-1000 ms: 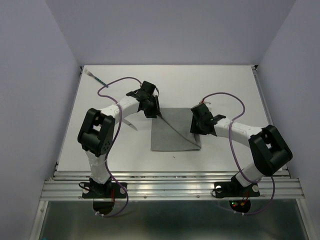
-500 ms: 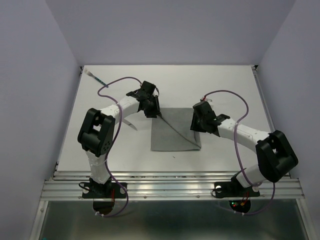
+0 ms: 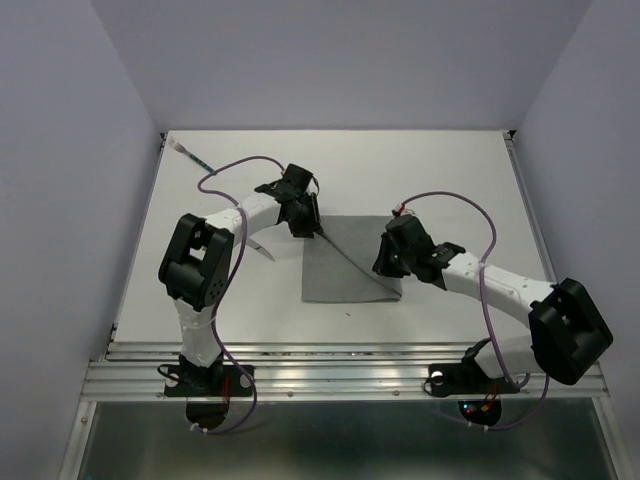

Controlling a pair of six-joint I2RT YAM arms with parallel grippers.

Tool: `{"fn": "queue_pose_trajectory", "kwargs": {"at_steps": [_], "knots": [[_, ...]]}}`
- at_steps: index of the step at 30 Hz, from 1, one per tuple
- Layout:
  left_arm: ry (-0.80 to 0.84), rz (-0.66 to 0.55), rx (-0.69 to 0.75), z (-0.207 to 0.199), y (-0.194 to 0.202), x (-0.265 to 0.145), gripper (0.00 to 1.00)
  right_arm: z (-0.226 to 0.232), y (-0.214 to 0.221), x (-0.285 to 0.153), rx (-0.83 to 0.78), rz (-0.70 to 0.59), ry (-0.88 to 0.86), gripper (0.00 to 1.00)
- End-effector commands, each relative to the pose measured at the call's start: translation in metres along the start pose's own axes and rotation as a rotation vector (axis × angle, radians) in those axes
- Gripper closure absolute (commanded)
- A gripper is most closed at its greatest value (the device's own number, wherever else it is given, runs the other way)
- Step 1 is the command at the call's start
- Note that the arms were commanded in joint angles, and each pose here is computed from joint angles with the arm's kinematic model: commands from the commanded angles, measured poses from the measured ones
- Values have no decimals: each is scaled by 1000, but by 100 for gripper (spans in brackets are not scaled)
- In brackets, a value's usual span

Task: Fold the napkin into a case and place the utensils inside
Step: Smooth out the upper triangle-folded napkin at the center of the board.

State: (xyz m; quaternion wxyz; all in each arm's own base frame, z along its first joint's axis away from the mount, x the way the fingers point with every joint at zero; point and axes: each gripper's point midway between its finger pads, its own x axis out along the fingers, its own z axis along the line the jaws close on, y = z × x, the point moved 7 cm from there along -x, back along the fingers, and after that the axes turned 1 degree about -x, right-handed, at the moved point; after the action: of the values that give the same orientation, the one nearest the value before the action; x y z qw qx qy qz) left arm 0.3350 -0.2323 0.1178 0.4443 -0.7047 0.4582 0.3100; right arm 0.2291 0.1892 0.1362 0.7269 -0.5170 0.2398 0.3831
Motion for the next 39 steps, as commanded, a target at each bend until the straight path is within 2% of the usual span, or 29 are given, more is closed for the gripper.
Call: {"fn": "queue_pose_trajectory", "kwargs": {"at_steps": [1,5,13,22,31,39], "knots": [[44,-40,29,-14,-12,-7,57,-6,16,10,8,25,-9,80],[38,-43,39,-14,-13,-6,57,-20,25,21,16,35,81,80],[15,-43,63,-14,-19,1,57,-34,16,22,6,-32,225,80],[1,-52,81,-19,-32,8,57,-43,21,23,-9,-24,284,80],[-11,-62,98,-23,-42,12,57,-27,-1,-7,36,-102,195,80],[-53,-26,107,-16,-42,35,58,-13,2,-8,57,-59,84,80]]}}
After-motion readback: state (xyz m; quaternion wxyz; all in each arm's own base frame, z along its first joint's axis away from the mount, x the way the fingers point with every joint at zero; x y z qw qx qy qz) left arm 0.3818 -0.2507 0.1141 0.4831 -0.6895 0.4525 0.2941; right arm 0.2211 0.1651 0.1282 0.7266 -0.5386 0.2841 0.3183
